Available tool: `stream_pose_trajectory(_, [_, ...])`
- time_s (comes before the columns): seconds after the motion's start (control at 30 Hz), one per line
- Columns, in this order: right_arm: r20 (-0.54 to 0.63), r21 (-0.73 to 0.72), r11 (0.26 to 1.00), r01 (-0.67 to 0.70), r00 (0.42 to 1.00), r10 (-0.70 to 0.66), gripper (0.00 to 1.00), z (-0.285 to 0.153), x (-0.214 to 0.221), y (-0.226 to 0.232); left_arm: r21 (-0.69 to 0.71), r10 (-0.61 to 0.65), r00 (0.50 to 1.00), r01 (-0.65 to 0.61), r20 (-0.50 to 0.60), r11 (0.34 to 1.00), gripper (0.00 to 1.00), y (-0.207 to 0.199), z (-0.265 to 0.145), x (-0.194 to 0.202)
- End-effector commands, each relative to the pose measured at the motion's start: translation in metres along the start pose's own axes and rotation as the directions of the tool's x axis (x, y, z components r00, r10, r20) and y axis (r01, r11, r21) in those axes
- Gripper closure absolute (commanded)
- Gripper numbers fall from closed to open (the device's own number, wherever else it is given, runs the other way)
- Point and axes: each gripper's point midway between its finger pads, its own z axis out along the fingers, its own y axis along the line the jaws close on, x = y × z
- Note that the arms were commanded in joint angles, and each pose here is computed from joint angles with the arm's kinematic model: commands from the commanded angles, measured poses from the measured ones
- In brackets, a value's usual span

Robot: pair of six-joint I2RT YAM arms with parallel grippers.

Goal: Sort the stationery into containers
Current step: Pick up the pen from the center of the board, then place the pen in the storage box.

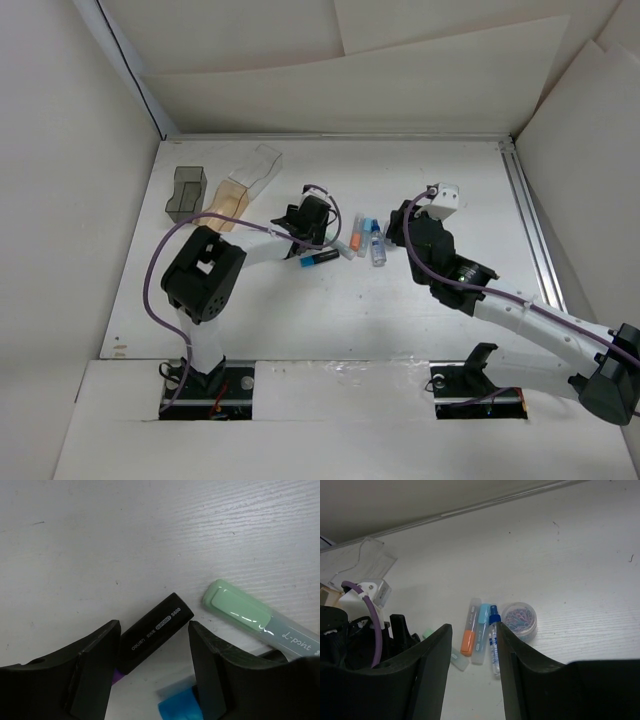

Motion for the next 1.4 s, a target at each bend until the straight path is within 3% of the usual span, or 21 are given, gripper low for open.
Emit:
stream_pose_trajectory(0.0, [0.031,-0.033,0.999,-0.034,0.999,0.035,0.53,-0.004,-0.014,0.008,-0.003,0.011,1.000,-0.011,0.006,1.000,0.49,-0.003,0.003,-0.008])
stream_pose_trajectory(0.13, [0.031,-0.033,0.999,-0.034,0.999,0.035,0.53,-0.004,-0.014,0.008,-0.013,-0.010,1.000,0.010,0.009,1.000,0.64,-0.002,0.004,-0.007])
stream_pose_trajectory(0.2, [0.031,-0.033,0.999,-0.034,0.999,0.035,0.53,-0.004,-0.014,0.008,-0.023,-0.010,1.000,0.011,0.012,1.000,0.64,0.000,0.004,-0.007])
stream_pose_trajectory(0.3, [0.031,-0.033,0.999,-0.034,0.999,0.035,0.53,-0.004,-0.014,0.008,-0.035,-0.010,1.000,0.011,0.016,0.999,0.48,0.002,0.004,-0.008])
stream_pose_trajectory(0.4, [0.031,-0.033,0.999,-0.034,0.999,0.035,0.53,-0.004,-0.014,0.008,-0.054,-0.010,1.000,0.011,0.022,0.998,0.48,0.004,0.006,-0.010])
stream_pose_trajectory(0.6, [0.031,-0.033,0.999,-0.034,0.999,0.035,0.53,-0.004,-0.014,0.008,-0.069,-0.016,1.000,0.018,0.024,0.997,0.76,0.009,0.009,-0.012])
stream_pose_trajectory(0.77, [0.031,-0.033,0.999,-0.034,0.999,0.035,0.53,-0.004,-0.014,0.008,-0.021,-0.157,0.982,0.160,0.103,0.987,0.84,0.023,-0.009,-0.044])
stream_pose_trajectory(0.9, [0.031,-0.033,0.999,-0.034,0.999,0.035,0.53,-0.004,-0.014,0.008,0.040,-0.300,0.929,0.299,0.217,0.954,0.85,0.053,-0.040,-0.086])
stream_pose_trajectory(1.2, [0.021,-0.039,0.999,-0.027,0.999,0.028,0.53,-0.003,-0.011,0.010,0.104,-0.537,0.729,0.550,0.424,0.828,0.84,0.149,-0.105,-0.167])
stream_pose_trajectory(1.3, [0.026,-0.043,0.999,-0.033,0.999,0.035,0.53,-0.004,-0.014,0.010,0.110,-0.595,0.662,0.621,0.456,0.776,0.84,0.195,-0.106,-0.184])
stream_pose_trajectory(1.37, [0.022,-0.051,0.998,-0.033,0.999,0.034,0.53,-0.005,-0.013,0.012,0.115,-0.619,0.651,0.643,0.439,0.757,0.84,0.212,-0.092,-0.187])
